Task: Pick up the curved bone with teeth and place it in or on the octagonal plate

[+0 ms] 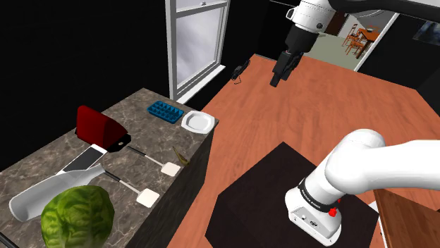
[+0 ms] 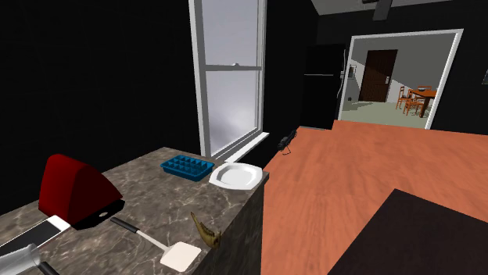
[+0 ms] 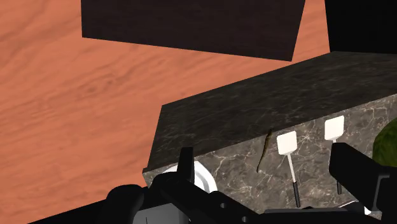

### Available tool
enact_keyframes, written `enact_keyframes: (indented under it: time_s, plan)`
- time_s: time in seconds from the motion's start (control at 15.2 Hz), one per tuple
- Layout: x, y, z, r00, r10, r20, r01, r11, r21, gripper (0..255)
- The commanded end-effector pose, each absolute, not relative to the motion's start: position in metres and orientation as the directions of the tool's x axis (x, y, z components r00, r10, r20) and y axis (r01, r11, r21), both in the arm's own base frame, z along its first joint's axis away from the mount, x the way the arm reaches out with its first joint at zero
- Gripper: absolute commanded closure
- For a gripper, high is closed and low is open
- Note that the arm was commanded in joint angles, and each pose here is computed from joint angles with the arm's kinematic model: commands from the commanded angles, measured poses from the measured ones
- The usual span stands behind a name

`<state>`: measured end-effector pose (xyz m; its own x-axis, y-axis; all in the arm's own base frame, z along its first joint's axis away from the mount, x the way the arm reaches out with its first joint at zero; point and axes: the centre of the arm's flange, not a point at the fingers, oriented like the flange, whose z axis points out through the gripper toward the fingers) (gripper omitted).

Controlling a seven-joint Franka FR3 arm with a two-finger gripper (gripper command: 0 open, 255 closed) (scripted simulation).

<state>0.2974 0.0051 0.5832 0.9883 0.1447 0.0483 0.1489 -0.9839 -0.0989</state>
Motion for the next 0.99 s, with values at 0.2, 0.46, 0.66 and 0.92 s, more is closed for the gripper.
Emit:
enact_keyframes:
  time_s: [0.2, 0.46, 0.66, 0.92]
  plan:
    - [0.306, 0.023, 0.549, 0.990, 0.130, 0.060, 0.136, -0.986, -0.099, 0]
    - [0.317, 0.047, 0.505, 0.991, 0.111, 0.076, 0.119, -0.988, -0.100, 0]
    - [0.327, 0.065, 0.471, 0.991, 0.097, 0.088, 0.106, -0.989, -0.101, 0]
    - [0.341, 0.088, 0.427, 0.992, 0.078, 0.103, 0.088, -0.991, -0.103, 0]
